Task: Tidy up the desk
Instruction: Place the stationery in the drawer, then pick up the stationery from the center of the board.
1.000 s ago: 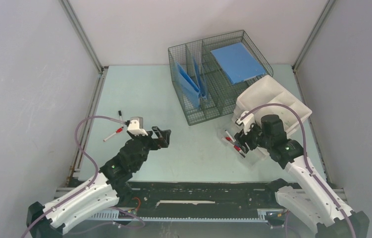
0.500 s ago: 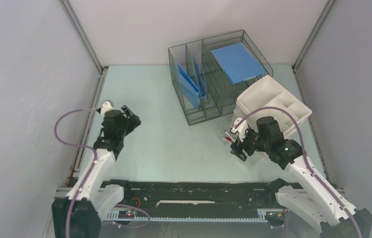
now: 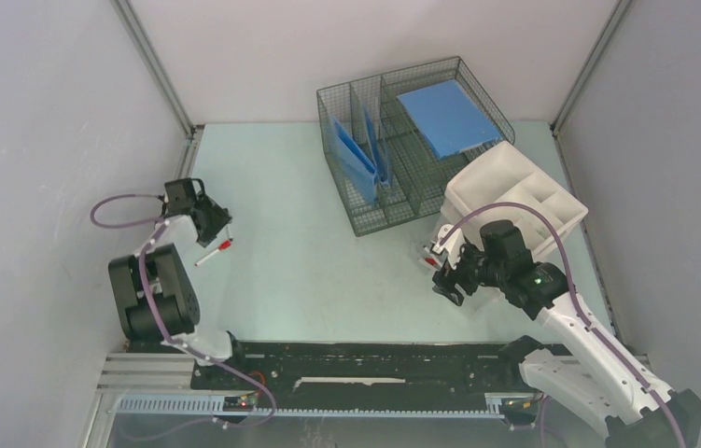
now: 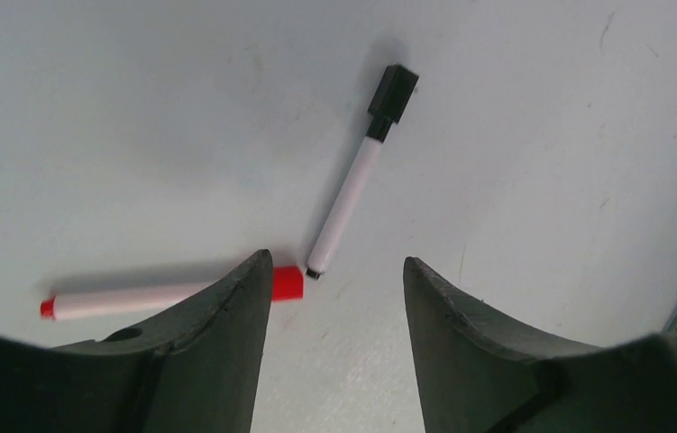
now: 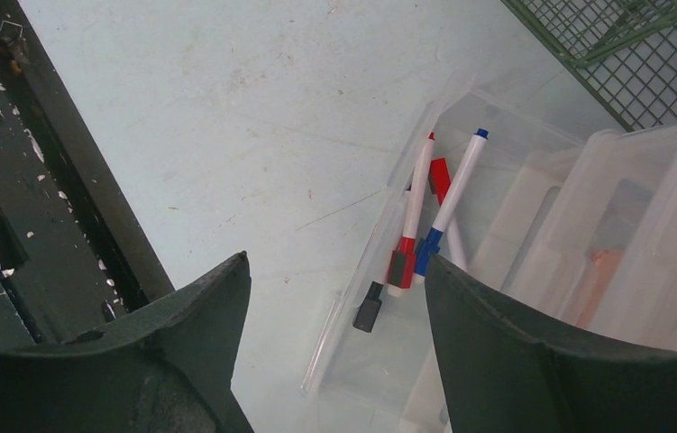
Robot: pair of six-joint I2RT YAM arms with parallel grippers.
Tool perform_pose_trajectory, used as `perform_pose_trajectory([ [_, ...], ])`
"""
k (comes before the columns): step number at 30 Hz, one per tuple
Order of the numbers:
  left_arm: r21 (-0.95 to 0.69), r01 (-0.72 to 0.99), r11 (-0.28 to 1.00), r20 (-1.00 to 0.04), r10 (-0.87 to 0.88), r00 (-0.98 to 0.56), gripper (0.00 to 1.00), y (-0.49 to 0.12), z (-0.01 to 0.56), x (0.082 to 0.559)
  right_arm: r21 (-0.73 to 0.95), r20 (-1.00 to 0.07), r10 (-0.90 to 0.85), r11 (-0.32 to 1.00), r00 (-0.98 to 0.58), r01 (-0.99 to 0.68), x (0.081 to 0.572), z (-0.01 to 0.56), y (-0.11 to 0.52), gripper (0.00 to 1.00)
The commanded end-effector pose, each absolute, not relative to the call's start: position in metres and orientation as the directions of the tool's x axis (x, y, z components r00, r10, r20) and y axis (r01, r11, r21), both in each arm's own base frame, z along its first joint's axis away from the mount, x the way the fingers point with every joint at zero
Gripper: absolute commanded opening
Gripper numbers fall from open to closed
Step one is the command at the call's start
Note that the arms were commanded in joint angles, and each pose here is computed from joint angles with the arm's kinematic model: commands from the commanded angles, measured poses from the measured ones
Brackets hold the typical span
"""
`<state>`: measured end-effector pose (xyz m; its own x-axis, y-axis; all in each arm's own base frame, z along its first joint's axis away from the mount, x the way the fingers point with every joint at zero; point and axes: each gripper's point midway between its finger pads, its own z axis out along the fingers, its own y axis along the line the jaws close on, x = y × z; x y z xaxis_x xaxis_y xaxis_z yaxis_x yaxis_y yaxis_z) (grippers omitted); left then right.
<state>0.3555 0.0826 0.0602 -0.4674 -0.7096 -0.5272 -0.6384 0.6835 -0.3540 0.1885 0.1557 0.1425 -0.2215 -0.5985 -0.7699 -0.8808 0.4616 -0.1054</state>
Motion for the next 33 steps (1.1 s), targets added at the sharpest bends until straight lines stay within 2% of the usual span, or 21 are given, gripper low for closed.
perform_pose_trajectory([
  [1, -0.303, -0.613, 0.73, -0.501, -0.669, -0.549, 0.6, 0.088, 0.063, 0.375, -0.143, -0.792, -0.586, 0.454, -0.174, -0.879, 0.194, 0.161, 0.16, 0.78],
  [6, -0.247, -0.622, 0.743, -0.441, -0.658, -0.61, 0.59, 0.093, 0.05, 0.381, -0.145, -0.79, -0.588, 0.456, -0.175, -0.878, 0.194, 0.161, 0.159, 0.78],
  [13, -0.256, -0.599, 0.759, -0.37, -0.649, -0.665, 0.58, 0.085, 0.036, 0.387, -0.144, -0.789, -0.589, 0.454, -0.175, -0.879, 0.194, 0.16, 0.159, 0.78],
  [22, -0.149, -0.614, 0.775, -0.302, -0.627, -0.718, 0.48, 0.085, 0.023, 0.38, -0.144, -0.791, -0.587, 0.453, -0.173, -0.88, 0.193, 0.161, 0.16, 0.79],
  [28, -0.021, -0.576, 0.817, -0.253, -0.562, -0.788, 0.38, 0.082, 0.017, 0.376, -0.144, -0.791, -0.587, 0.454, -0.173, -0.879, 0.193, 0.161, 0.16, 0.79],
  [33, 0.019, -0.555, 0.832, -0.231, -0.536, -0.812, 0.28, 0.079, 0.011, 0.373, -0.145, -0.792, -0.586, 0.452, -0.17, -0.88, 0.193, 0.161, 0.16, 0.79],
])
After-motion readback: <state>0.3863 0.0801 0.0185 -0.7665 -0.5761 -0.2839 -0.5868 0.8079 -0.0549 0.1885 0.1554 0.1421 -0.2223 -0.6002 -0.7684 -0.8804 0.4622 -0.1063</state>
